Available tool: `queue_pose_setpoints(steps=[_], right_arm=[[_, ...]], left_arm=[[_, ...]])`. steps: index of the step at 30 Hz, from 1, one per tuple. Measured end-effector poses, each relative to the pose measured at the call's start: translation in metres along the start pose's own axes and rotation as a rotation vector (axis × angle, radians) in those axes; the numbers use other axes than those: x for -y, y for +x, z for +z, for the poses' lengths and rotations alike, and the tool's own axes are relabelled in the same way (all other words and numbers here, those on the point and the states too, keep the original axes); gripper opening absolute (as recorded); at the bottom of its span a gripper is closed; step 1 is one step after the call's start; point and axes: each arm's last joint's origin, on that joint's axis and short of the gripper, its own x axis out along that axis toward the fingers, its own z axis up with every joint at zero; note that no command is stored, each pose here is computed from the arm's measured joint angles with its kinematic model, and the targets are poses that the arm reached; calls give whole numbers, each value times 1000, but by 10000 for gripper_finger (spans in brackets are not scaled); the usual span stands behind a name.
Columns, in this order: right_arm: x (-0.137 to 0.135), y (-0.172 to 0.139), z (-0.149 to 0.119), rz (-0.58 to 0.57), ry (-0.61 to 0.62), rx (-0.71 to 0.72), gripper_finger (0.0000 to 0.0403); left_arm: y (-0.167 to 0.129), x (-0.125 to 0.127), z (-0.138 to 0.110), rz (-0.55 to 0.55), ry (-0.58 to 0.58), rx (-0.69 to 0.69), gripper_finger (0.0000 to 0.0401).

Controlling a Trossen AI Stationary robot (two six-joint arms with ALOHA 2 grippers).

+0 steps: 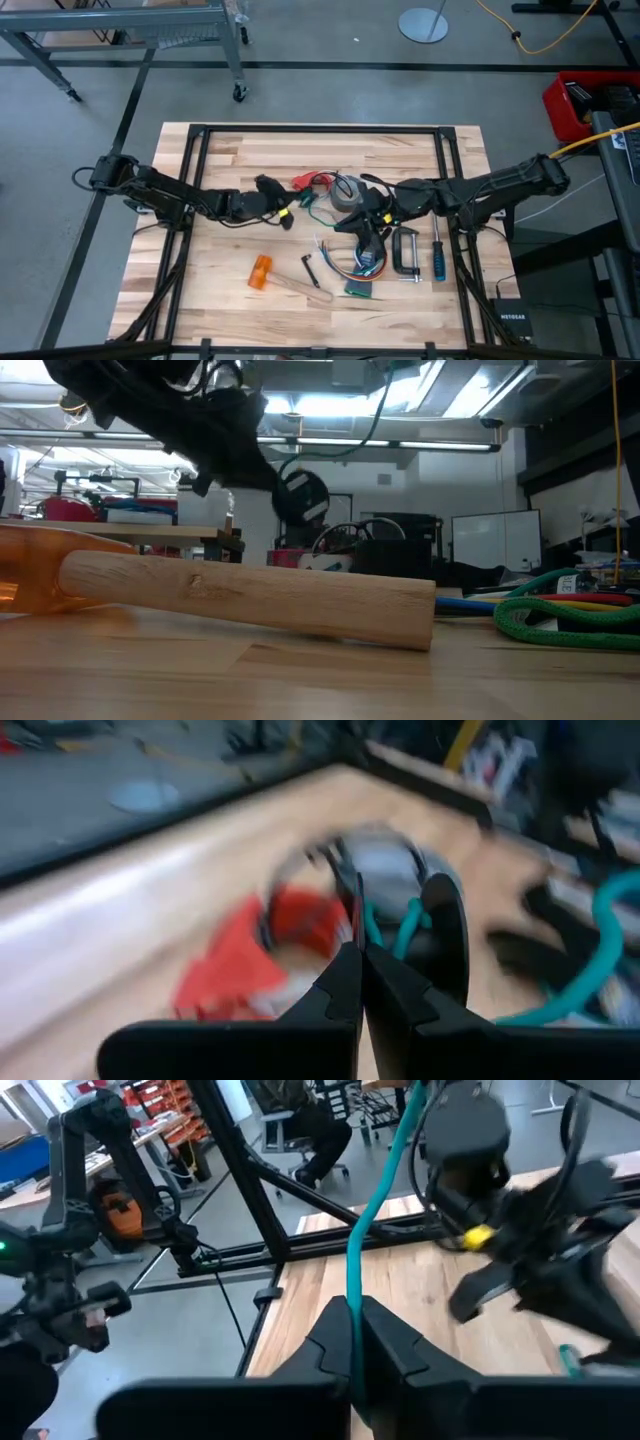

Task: Coil cords
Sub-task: Uncoil the blue wire from the spool

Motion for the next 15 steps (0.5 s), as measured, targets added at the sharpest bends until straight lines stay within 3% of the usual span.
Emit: queue_pose_setpoints(steps=[7,12,15], right_arm=[[1,0,-2,-8,1,-26,7],[3,-1,-9,-32,4,-94,7],[6,-4,-14,-104,1,-148,7]], left_arm=[[4,-6,28,104,-110,256,0],[2,-8,45,92,-128,392,0],[-1,-7,51,69,-117,433,0]])
